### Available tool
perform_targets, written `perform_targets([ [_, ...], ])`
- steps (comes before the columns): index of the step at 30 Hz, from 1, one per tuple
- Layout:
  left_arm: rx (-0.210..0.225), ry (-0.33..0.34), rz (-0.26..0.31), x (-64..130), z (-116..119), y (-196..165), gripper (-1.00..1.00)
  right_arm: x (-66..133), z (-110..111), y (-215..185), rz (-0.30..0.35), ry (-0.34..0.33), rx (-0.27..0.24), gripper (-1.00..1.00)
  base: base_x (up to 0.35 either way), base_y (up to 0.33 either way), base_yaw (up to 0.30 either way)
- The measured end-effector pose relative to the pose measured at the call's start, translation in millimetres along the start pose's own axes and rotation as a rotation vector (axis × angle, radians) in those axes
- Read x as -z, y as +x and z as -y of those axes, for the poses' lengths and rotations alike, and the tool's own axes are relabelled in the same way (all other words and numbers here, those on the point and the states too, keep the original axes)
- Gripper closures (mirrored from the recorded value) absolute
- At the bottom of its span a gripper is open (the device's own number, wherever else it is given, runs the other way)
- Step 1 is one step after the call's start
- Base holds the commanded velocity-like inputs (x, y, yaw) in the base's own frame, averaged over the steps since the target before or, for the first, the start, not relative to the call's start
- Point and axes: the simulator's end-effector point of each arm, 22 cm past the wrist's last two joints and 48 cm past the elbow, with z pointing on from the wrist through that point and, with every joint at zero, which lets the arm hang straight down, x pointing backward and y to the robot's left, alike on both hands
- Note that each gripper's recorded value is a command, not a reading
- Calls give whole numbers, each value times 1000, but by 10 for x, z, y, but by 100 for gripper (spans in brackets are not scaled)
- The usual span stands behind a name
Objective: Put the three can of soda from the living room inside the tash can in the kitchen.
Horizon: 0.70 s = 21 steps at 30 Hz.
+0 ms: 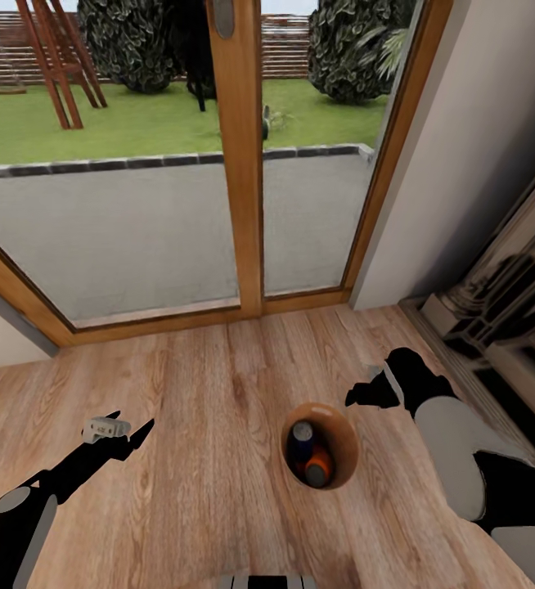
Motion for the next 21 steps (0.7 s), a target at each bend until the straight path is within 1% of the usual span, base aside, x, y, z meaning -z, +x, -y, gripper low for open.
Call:
perform_targets([
  [2, 0, 0, 0, 15, 5, -41, -100, 39, 28, -3, 18, 18, 17, -100, 0, 0, 0],
  [3, 0, 0, 0, 23, 7, -60, -100, 70, 52, -11, 42, 34, 34, -100, 0, 0, 0],
  [7, 0, -3, -1, 54, 12, -137, -100, 188, 93, -10, 91, 61, 54, -100, 0, 0, 0],
  [9, 0, -22, -2, 69, -27, -173, -100, 241, 111, 61, 119, 81, 75, -100, 0, 0, 0],
  [11, 0, -35, -3, 86, -50, -212, -100, 265, 99, 118, 122, 89, 93, -100, 0, 0, 0],
  [12, 0, -45, -3, 95, -70, -229, -100, 261, 77, 181, 119, 93, 115, -100, 0, 0, 0],
  [14, 0, -52, -3, 112, -81, -266, -100, 271, 46, 246, 114, 94, 136, -100, 0, 0, 0],
  [21, 15, -76, -24, 167, -126, -290, -100, 306, -31, 588, 108, 82, 178, -100, 0, 0, 0],
])
